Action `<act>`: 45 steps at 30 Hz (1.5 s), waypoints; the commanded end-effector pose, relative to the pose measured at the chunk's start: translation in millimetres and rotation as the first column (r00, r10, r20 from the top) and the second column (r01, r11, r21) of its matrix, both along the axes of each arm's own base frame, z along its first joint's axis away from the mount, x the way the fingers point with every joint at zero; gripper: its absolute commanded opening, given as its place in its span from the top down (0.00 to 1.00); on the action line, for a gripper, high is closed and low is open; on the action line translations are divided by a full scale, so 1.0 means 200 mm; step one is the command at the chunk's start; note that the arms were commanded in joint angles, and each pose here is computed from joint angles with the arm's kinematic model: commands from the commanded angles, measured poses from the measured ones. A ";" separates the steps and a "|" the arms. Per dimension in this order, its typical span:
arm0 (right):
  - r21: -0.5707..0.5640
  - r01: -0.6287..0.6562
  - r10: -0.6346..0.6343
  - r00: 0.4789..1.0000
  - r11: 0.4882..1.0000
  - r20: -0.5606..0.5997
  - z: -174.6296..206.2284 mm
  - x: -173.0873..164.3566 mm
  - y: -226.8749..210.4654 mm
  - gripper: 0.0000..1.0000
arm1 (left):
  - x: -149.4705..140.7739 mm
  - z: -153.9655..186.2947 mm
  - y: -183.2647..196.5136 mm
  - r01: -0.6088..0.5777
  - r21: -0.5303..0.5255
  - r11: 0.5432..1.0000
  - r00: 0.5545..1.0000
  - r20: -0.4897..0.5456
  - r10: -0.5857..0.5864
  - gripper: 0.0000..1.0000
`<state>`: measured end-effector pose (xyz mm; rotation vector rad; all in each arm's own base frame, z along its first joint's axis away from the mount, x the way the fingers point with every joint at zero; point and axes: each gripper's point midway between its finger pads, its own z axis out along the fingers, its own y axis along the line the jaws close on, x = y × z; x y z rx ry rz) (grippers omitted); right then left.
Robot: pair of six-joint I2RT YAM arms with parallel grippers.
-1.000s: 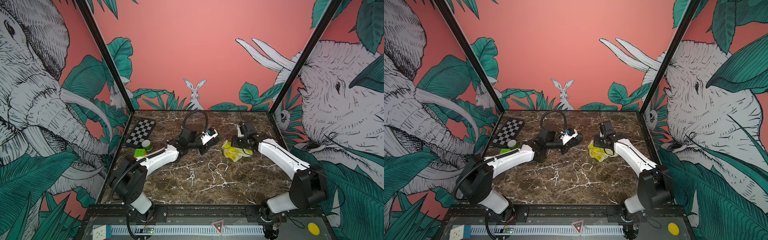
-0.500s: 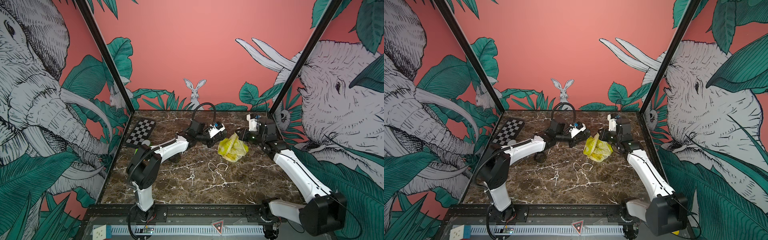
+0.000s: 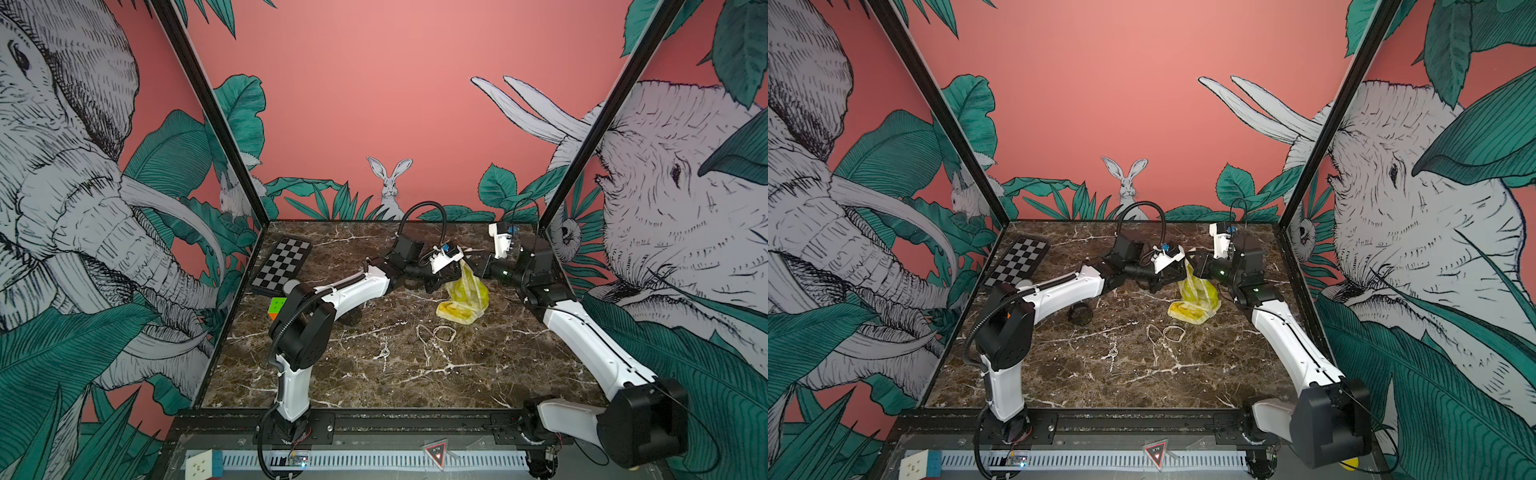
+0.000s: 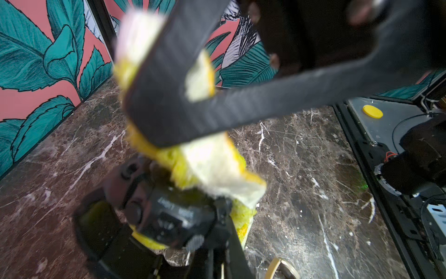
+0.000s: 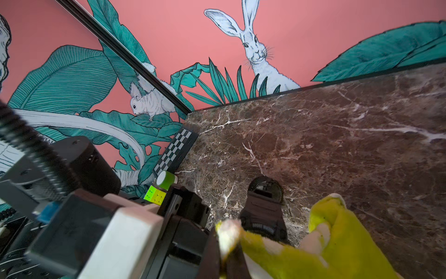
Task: Wipe the watch dial
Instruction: Wipe the dirt from the watch dial, then place the cleaning item at the center of the board.
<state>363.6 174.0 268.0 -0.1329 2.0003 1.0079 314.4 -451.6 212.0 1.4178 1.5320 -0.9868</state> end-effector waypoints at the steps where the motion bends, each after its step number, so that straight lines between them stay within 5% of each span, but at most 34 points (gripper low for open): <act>1: 0.048 -0.032 0.031 0.999 0.998 0.036 0.04 0.01 0.03 1.00 | -0.02 0.17 -0.04 0.039 -0.082 0.996 0.998 0.058 -0.034 1.00; 10: -0.022 -0.002 0.001 0.999 1.000 -0.046 -0.14 -0.04 -0.01 1.00 | 0.00 0.29 -0.05 0.040 -0.140 0.989 0.994 0.111 -0.025 1.00; 20: -0.256 0.120 -0.153 0.982 0.959 -0.113 -0.35 -0.06 -0.19 1.00 | 0.00 0.38 -0.06 0.057 -0.203 0.977 0.992 0.125 -0.032 1.00; 30: -0.337 0.219 -0.281 0.948 0.916 -0.147 -0.41 -0.03 -0.32 1.00 | -0.04 0.20 0.05 -0.005 -0.110 0.994 0.995 0.102 0.016 1.00; 39: -0.403 0.216 -0.352 0.886 0.889 -0.301 -0.65 -0.01 -0.38 1.00 | -0.07 0.11 0.19 -0.067 -0.083 0.994 0.994 0.081 0.074 1.00; 40: -0.409 0.214 -0.357 0.880 0.887 -0.314 -0.67 -0.01 -0.39 0.97 | -0.08 0.11 0.20 -0.070 -0.083 0.994 0.994 0.079 0.076 1.00; 42: -0.421 0.203 -0.363 0.866 0.884 -0.345 -0.72 -0.02 -0.39 0.68 | -0.10 0.10 0.22 -0.074 -0.080 0.994 0.994 0.074 0.080 1.00; 45: -0.437 0.202 -0.374 0.857 0.877 -0.355 -0.74 -0.05 -0.40 0.48 | -0.12 0.08 0.25 -0.084 -0.074 0.994 0.993 0.071 0.089 1.00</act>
